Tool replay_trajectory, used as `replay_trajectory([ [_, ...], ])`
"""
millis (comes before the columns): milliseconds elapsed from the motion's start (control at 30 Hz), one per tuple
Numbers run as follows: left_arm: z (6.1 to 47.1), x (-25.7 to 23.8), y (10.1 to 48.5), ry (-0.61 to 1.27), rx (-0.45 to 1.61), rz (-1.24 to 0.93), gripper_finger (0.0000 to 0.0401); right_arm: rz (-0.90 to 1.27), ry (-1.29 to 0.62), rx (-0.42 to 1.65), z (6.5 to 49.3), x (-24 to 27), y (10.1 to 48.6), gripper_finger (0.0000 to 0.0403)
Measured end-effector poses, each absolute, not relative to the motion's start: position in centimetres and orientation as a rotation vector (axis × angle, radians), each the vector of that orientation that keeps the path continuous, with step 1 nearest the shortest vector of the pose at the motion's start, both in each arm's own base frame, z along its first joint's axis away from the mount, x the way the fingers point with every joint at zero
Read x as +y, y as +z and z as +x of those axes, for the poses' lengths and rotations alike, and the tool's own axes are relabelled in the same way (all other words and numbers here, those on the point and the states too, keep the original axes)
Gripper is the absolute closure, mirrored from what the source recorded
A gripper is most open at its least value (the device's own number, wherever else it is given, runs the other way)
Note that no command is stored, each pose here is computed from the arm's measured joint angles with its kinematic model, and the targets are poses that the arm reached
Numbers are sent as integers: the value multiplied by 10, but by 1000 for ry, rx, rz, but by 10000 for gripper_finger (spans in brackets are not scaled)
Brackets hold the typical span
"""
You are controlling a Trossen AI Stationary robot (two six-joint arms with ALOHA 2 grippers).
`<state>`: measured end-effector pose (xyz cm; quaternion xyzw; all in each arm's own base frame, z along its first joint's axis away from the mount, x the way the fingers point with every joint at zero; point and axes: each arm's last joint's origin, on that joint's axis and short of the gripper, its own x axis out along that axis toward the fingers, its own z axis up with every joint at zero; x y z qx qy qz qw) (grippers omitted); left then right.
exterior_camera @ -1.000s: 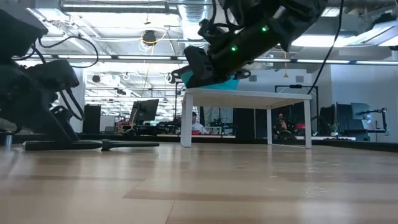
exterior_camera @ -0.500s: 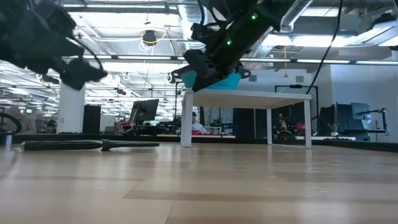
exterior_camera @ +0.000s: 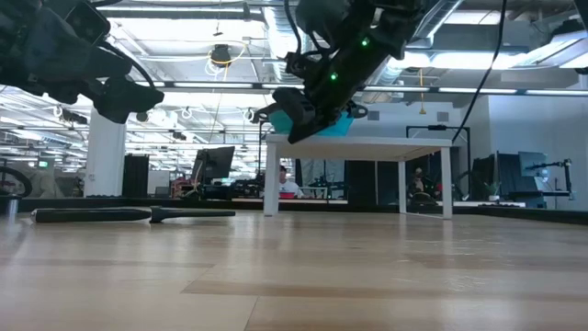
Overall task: Pick & Place Fruit
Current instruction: Adjust the shelf, then put the black knife on the shelf
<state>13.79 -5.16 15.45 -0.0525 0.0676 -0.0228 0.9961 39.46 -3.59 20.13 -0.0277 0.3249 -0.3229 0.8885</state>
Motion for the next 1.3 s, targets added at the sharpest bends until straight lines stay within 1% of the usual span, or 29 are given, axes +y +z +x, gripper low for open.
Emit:
replay_trajectory([
  [267, 138, -52, 155, -45, 129, -108, 103, -45, -673, 679, 394, -47, 201, 402],
  [467, 138, -52, 155, -45, 130, -107, 103, -53, -647, 680, 395, -37, 201, 402],
  [567, 138, -52, 154, -46, 139, -95, 104, -42, -584, 664, 397, -16, 207, 402],
  [700, 137, -52, 150, -49, 181, -12, 111, -51, -483, 633, 399, 25, 214, 402],
  [800, 135, -54, 144, -64, 239, 25, 121, -61, -413, 656, 394, 58, 212, 402],
  [867, 132, -56, 138, -61, 308, 3, 129, -26, -401, 703, 385, 77, 207, 402],
  [933, 129, -57, 130, -35, 412, -16, 138, 18, -403, 755, 376, 94, 202, 402],
  [1000, 125, -57, 122, 31, 505, -32, 146, 54, -419, 798, 365, 111, 198, 402],
  [1067, 124, -55, 115, 99, 549, -79, 153, 76, -454, 823, 354, 124, 194, 402],
  [1200, 126, -54, 104, 176, 616, -129, 166, 131, -536, 817, 332, 144, 178, 402],
  [1300, 126, -51, 94, 232, 677, -144, 178, 171, -616, 774, 316, 154, 168, 402],
])
